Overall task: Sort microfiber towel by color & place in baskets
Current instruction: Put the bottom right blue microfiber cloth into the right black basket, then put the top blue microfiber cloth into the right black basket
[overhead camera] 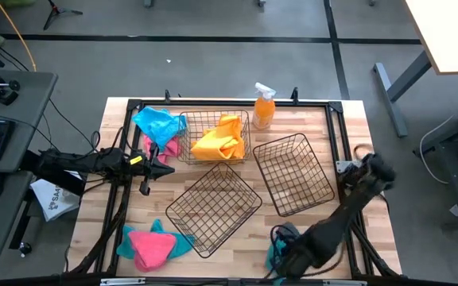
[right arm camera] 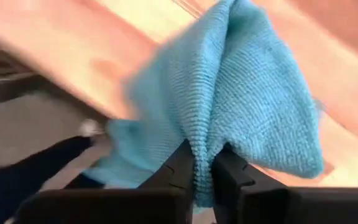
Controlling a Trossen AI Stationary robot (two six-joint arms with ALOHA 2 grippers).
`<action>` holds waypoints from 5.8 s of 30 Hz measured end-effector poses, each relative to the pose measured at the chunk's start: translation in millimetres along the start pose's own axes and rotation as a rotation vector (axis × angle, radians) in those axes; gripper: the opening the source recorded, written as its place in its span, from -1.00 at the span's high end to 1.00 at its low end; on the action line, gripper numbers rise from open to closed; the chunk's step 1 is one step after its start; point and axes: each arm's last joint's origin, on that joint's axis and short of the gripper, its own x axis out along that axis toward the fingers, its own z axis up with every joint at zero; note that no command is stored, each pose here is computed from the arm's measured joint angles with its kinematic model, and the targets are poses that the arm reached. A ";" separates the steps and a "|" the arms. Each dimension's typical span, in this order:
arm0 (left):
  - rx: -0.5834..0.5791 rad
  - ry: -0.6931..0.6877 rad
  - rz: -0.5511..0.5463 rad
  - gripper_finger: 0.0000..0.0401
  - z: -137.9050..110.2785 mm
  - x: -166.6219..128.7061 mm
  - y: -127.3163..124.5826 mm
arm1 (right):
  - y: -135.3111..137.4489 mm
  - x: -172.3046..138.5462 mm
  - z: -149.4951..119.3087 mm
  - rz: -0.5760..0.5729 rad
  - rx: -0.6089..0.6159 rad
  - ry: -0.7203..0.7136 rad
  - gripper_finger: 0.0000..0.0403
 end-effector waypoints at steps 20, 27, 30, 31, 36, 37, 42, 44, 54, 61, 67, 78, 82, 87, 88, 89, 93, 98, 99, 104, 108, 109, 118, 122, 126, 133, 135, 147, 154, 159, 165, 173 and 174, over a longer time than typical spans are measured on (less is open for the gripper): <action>0.000 0.000 0.000 1.00 0.0 0.0 0.0 | -152.0 -84.1 107.2 -0.139 0.204 -0.583 0.95; 0.000 0.000 0.000 1.00 0.0 0.0 0.0 | -148.9 -57.8 115.6 -0.022 0.167 -0.517 0.72; 0.000 0.000 0.000 1.00 0.0 0.0 0.0 | -150.7 -58.3 117.6 -0.040 0.168 -0.518 0.52; 0.000 0.000 0.000 1.00 0.0 0.0 0.0 | -152.1 -59.4 117.4 -0.057 0.161 -0.513 0.45; 0.000 0.000 0.000 1.00 0.0 0.0 0.0 | -153.6 -69.7 116.5 -0.092 0.137 -0.455 0.00; 0.000 0.000 0.000 1.00 0.0 0.0 0.0 | -152.6 -72.9 116.4 -0.086 0.131 -0.451 -0.08; 0.000 0.000 0.000 1.00 0.0 0.0 0.0 | -136.2 -94.0 118.9 0.071 0.145 -0.501 -0.37; 0.000 0.000 0.000 1.00 0.0 0.0 0.0 | -121.4 -103.2 121.6 0.212 0.121 -0.570 -0.42; 0.000 0.000 0.000 1.00 -0.1 0.0 0.0 | -58.1 -147.7 130.6 0.842 -0.118 -0.919 -0.43; -0.163 -0.316 -0.053 1.00 30.1 -4.7 -2.3 | -57.8 -153.7 131.3 0.857 -0.109 -0.982 -0.43; -0.485 -0.776 0.040 1.00 66.5 -26.0 3.5 | -61.2 -153.2 141.9 0.775 -0.115 -1.053 -0.43; -0.409 -0.315 0.578 0.59 145.9 12.9 9.0 | -93.5 -150.6 215.2 0.568 -0.172 -1.069 -0.43; -0.383 -0.053 0.850 0.34 179.8 13.6 23.0 | -110.5 -149.6 239.0 0.576 -0.244 -0.969 -0.43; -0.494 0.287 1.052 0.19 188.2 14.2 47.7 | -130.3 -149.6 259.3 0.531 -0.288 -0.929 -0.43; -0.533 0.342 1.069 0.17 185.1 16.8 54.4 | -133.3 -150.0 262.3 0.528 -0.286 -0.927 -0.43; -0.573 0.386 1.073 0.17 181.3 20.1 61.6 | -136.1 -150.5 265.0 0.529 -0.281 -0.922 -0.43; -0.667 0.584 1.091 0.16 158.6 33.2 98.1 | -141.9 -151.9 270.6 0.564 -0.271 -0.894 -0.43; -0.750 0.712 1.209 0.16 135.5 35.8 146.5 | -139.3 -151.2 268.0 0.614 -0.244 -0.849 -0.43; -0.770 0.724 1.218 0.16 131.7 34.9 155.1 | -138.1 -150.9 266.8 0.618 -0.246 -0.845 -0.43; -0.858 0.822 1.233 0.16 109.8 29.0 189.6 | -130.4 -148.9 258.8 0.654 -0.237 -0.807 -0.43; -0.939 0.886 1.240 0.16 92.2 25.6 208.5 | -123.4 -146.8 251.3 0.673 -0.241 -0.783 -0.43; -0.953 0.906 1.224 0.16 88.0 25.3 212.2 | -121.7 -146.4 249.3 0.674 -0.240 -0.782 -0.43; -0.984 1.023 1.194 0.16 57.1 21.8 239.8 | -111.7 -143.7 236.9 0.661 -0.230 -0.797 -0.43; -1.036 0.967 1.215 0.16 51.0 18.2 250.7 | -109.3 -143.0 233.7 0.663 -0.236 -0.793 -0.43; -1.054 0.974 1.224 0.16 43.2 16.9 257.3 | -107.9 -142.5 231.7 0.652 -0.229 -0.806 -0.43; -1.074 1.008 1.242 0.16 29.3 18.8 266.0 | -108.2 -142.6 232.0 0.646 -0.223 -0.812 -0.43; -1.041 0.994 1.193 0.16 31.4 22.0 267.1 | -108.2 -142.6 232.0 0.646 -0.223 -0.812 -0.43; -0.547 1.087 0.903 0.16 81.1 12.1 239.2 | -108.6 -142.5 232.6 0.641 -0.230 -0.815 -0.43; -0.262 1.162 0.459 0.16 94.5 15.8 196.5 | -108.5 -142.4 232.6 0.633 -0.247 -0.822 -0.43; -0.162 1.219 0.359 0.16 78.2 19.4 174.9 | -108.9 -142.4 233.0 0.620 -0.246 -0.835 -0.43; -0.163 1.206 0.415 0.16 54.0 24.2 170.6 | -109.0 -142.3 233.0 0.616 -0.244 -0.836 -0.43; -0.025 1.292 0.590 0.16 46.5 31.5 169.9 | -109.2 -142.0 233.0 0.612 -0.243 -0.837 -0.43; -0.015 1.288 0.595 0.16 46.8 32.6 170.0 | -109.4 -142.1 233.2 0.607 -0.239 -0.842 -0.43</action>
